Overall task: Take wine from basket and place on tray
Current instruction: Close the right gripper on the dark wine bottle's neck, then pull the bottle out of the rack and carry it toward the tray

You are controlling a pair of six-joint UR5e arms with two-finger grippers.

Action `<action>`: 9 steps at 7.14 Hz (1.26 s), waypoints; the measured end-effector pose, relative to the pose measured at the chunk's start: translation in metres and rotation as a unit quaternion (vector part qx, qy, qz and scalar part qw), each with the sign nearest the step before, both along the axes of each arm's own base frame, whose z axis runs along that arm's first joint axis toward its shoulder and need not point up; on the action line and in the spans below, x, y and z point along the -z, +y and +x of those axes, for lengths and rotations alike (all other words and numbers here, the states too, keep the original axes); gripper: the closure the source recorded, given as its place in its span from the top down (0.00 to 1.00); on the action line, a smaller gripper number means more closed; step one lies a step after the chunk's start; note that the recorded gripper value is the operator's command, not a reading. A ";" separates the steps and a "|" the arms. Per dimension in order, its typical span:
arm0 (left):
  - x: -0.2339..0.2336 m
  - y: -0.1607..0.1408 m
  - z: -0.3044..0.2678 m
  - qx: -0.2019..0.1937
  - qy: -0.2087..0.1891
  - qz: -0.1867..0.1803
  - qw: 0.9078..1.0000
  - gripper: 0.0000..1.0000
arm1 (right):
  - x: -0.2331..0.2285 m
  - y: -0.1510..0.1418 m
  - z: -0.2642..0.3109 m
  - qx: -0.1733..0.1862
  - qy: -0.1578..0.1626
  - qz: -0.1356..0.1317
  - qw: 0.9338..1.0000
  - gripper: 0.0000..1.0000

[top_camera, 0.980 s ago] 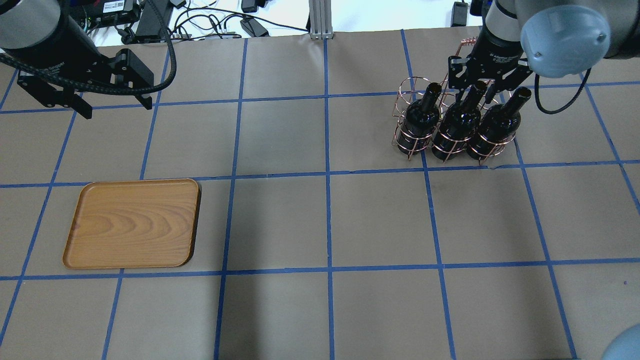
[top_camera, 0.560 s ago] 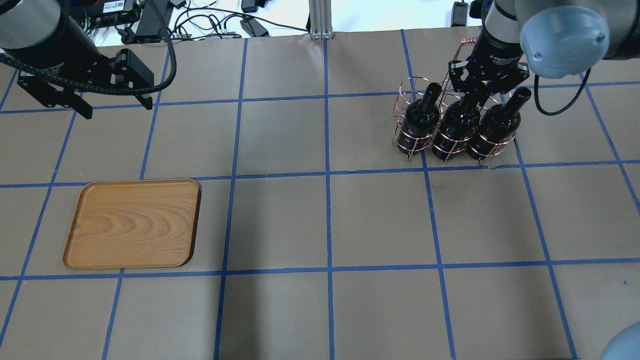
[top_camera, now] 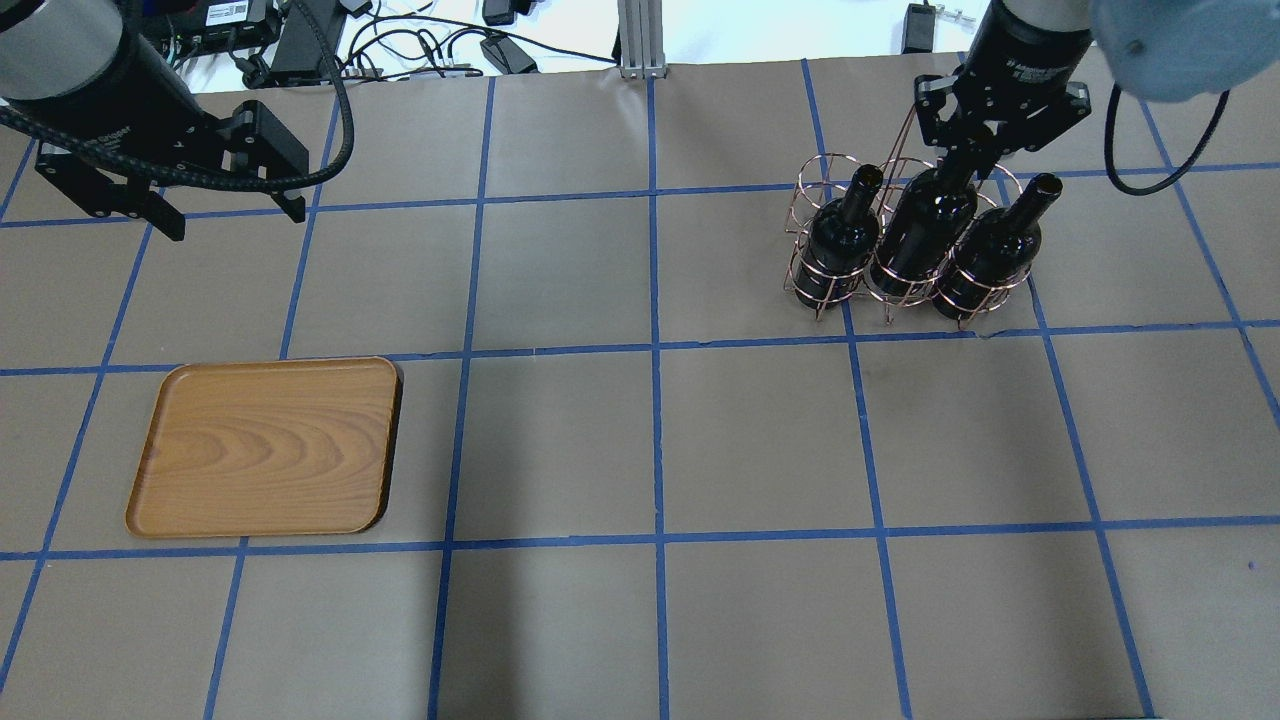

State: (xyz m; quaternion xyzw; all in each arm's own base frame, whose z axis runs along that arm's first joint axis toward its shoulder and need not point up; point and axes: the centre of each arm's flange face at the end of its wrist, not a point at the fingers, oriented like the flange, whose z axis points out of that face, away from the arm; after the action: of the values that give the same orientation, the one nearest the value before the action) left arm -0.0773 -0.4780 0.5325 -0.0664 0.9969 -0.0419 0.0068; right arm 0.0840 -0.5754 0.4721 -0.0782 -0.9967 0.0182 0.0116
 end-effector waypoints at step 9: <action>-0.002 0.004 0.003 -0.003 -0.002 0.006 1.000 1.00 | -0.047 0.118 0.227 0.036 -0.002 0.006 0.999 0.17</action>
State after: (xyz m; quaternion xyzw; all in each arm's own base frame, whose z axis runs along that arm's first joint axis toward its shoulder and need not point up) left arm -0.0746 -0.4737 0.5341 -0.0693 0.9969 -0.0361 0.0092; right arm 0.3114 -0.4577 0.5186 -0.1136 -0.9934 0.0118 0.0107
